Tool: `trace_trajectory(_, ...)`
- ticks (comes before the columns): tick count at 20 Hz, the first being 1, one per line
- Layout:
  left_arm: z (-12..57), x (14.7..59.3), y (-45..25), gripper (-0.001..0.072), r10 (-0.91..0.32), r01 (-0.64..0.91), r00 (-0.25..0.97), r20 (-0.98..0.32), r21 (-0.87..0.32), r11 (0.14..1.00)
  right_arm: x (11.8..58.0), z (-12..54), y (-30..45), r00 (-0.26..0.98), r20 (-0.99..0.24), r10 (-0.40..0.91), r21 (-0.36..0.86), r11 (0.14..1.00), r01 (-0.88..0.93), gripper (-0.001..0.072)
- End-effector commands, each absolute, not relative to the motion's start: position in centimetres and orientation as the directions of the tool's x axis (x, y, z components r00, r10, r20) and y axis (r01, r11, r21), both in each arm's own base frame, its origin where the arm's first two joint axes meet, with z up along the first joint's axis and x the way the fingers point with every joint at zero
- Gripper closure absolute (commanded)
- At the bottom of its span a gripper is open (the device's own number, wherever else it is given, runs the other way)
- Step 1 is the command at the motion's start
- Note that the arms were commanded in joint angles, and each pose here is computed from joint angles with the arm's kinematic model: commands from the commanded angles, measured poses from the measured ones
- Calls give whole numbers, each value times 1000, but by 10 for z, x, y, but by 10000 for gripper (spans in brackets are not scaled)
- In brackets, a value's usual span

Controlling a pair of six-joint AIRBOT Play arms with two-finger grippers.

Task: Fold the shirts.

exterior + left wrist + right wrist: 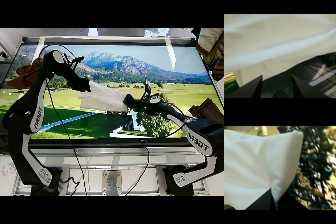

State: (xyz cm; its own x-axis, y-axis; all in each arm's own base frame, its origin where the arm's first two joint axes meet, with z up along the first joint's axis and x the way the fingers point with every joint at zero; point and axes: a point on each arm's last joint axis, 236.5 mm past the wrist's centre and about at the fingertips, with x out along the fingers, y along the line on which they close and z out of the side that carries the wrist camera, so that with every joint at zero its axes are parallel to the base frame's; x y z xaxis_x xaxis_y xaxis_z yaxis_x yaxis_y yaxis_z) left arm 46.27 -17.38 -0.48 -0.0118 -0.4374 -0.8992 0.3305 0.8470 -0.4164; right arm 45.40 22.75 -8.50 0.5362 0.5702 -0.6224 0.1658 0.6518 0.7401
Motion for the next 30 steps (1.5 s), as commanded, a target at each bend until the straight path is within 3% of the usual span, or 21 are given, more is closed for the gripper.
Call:
trace_trajectory(1,-5,461,-174,290,-435,331,-19,-900,-417,847,490,-34,220,599,-541,590,717,696,-38,686)
trace_trajectory(5,-5,457,-173,290,-433,331,-36,-901,-419,845,511,36,164,607,-532,591,632,753,-180,686)
trace_trajectory(8,-5,456,-173,290,-433,331,-39,-901,-420,845,491,72,79,580,-665,470,476,865,-156,686)
trace_trajectory(11,-5,457,-173,290,-433,331,-37,-901,-420,845,444,97,-36,538,-826,166,188,982,-14,686)
trace_trajectory(13,-5,457,-173,290,-432,331,-37,-901,-419,845,410,119,-117,513,-854,-85,-30,993,114,686)
trace_trajectory(15,-5,457,-173,290,-432,331,-35,-901,-418,846,370,142,-195,459,-828,-322,-228,941,250,686)
trace_trajectory(18,-6,458,-172,290,-430,332,-32,-902,-416,847,306,160,-285,303,-777,-552,-421,813,402,686)
trace_trajectory(22,-5,463,-173,290,-433,331,-13,-901,-413,849,213,150,-344,104,-815,-570,-411,695,590,686)
trace_trajectory(24,-5,466,-174,290,-436,329,2,-900,-412,850,156,133,-347,-22,-871,-491,-378,640,669,686)
trace_trajectory(26,-5,466,-175,290,-439,318,3,-898,-416,852,125,113,-340,-32,-926,-377,-269,597,756,662)
trace_trajectory(27,-5,466,-175,290,-440,318,3,-898,-416,852,113,106,-335,-25,-946,-323,-215,571,792,552)
trace_trajectory(28,-5,466,-174,290,-439,318,1,-898,-416,852,99,100,-330,-32,-959,-282,-187,543,819,397)
trace_trajectory(29,-5,465,-174,290,-439,318,-2,-898,-417,852,86,97,-328,-37,-967,-254,-167,512,843,320)
trace_trajectory(30,-5,464,-175,291,-440,318,-6,-898,-419,851,77,97,-329,-32,-969,-245,-151,484,862,320)
